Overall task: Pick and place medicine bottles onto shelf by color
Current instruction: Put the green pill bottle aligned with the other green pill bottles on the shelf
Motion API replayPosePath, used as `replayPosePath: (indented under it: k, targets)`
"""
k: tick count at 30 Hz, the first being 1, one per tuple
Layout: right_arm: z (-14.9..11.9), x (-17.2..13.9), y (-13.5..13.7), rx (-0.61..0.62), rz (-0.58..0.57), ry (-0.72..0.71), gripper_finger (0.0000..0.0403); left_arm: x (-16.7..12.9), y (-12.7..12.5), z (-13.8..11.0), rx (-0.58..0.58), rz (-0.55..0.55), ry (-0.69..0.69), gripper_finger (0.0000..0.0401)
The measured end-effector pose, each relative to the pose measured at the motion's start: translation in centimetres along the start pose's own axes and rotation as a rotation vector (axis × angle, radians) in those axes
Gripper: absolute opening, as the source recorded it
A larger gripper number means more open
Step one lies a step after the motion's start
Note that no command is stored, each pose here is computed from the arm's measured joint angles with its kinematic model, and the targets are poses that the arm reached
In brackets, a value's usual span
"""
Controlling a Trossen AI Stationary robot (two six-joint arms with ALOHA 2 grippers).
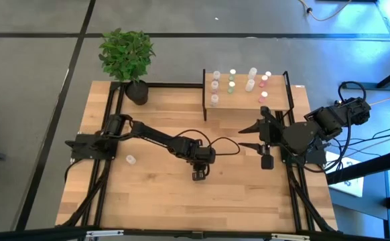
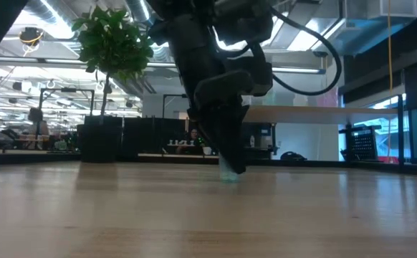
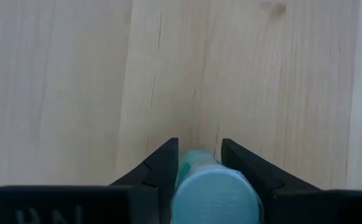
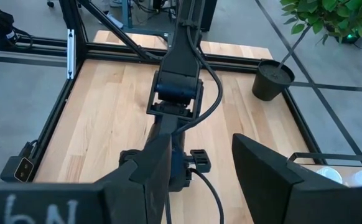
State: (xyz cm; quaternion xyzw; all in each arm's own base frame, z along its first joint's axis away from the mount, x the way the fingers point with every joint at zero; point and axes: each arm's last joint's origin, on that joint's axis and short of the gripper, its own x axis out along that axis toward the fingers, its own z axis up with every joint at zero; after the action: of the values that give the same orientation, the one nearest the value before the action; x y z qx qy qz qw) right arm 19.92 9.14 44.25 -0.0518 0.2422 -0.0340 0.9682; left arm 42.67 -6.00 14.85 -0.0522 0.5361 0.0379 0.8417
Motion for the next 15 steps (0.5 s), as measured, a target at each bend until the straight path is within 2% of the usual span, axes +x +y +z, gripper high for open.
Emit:
replayPosePath:
  k: [15]
  targets:
    - [0.00,0.00,0.00,0.000,0.000,0.000,0.0172,0.07,-0.12,-0.08,0.002,-0.001,0.004,0.0240]
